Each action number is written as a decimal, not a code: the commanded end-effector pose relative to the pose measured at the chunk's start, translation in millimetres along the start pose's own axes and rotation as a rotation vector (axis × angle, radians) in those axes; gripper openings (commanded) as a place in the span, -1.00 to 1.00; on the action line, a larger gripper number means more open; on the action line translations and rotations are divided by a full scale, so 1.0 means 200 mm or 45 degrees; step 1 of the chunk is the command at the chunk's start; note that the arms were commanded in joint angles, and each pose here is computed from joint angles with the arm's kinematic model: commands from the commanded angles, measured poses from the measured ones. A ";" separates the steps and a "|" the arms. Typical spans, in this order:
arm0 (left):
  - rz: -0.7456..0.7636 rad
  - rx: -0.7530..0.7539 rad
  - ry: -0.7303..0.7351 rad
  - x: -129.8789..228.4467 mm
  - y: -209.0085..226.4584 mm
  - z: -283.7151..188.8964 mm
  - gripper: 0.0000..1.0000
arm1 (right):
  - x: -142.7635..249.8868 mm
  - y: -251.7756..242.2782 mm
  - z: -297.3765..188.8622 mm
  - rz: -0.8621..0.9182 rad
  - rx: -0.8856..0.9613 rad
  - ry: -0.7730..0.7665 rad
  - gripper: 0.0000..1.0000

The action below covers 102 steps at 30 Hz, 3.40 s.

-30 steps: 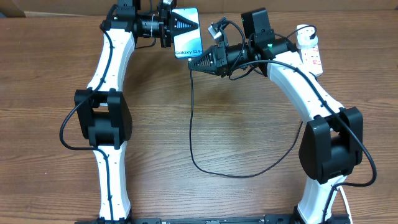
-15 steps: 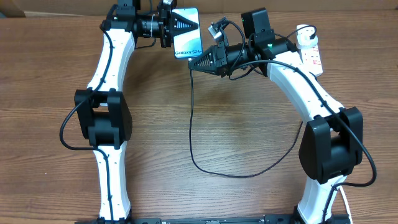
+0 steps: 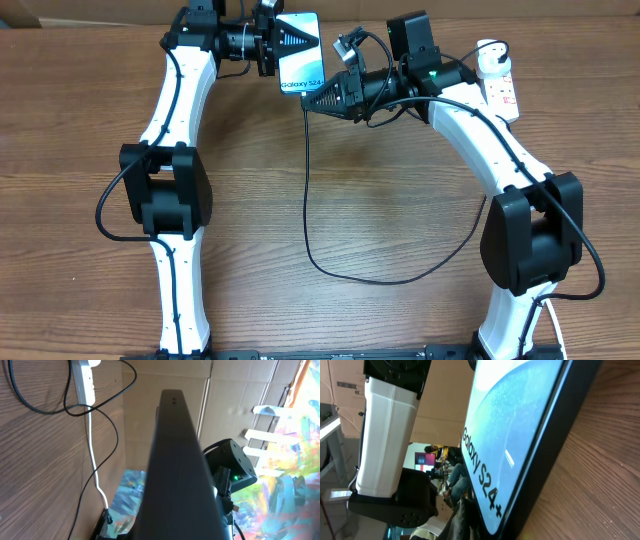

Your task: Plug charger to phone and switch on socket

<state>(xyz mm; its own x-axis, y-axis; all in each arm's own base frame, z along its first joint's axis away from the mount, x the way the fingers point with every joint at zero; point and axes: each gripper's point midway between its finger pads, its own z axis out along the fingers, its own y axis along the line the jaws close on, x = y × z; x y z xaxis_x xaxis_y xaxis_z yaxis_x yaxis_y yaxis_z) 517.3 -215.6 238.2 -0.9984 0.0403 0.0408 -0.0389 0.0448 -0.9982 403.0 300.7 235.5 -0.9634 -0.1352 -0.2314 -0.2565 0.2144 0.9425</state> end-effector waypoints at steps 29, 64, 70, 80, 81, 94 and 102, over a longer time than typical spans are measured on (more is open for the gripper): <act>0.106 0.056 0.065 0.07 -0.15 0.01 -0.92 | 0.00 0.03 -0.01 -0.005 0.011 -0.006 -0.92; 0.140 0.064 0.071 0.07 -0.16 0.01 -0.92 | -0.02 -0.04 0.00 0.049 -0.008 -0.003 -0.93; 0.142 0.064 0.071 0.07 -0.16 0.01 -0.92 | -0.05 -0.03 -0.02 0.045 -0.024 -0.022 -0.92; 0.142 0.064 0.071 0.07 -0.16 0.01 -0.92 | -0.06 -0.02 -0.02 0.049 -0.033 -0.025 -0.93; 0.143 0.064 0.071 0.07 -0.16 0.01 -0.92 | -0.06 -0.02 -0.02 0.051 -0.040 -0.019 -0.93; 0.227 0.061 0.044 0.04 -0.18 -0.03 -0.91 | 0.00 -0.08 -0.01 0.088 0.008 0.013 -0.93; 0.341 0.035 -0.049 -0.06 -0.21 -0.16 -0.92 | 0.07 -0.35 -0.02 0.178 0.396 -0.023 -0.93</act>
<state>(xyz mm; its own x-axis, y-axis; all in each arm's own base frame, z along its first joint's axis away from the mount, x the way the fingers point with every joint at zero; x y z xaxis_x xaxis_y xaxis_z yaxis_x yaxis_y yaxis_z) 532.6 -199.3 253.5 -0.9849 0.0209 -0.1718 0.1722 0.0198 -0.9849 395.5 285.9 195.5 -0.9935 -0.0972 -0.0600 -0.0923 0.3738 0.9229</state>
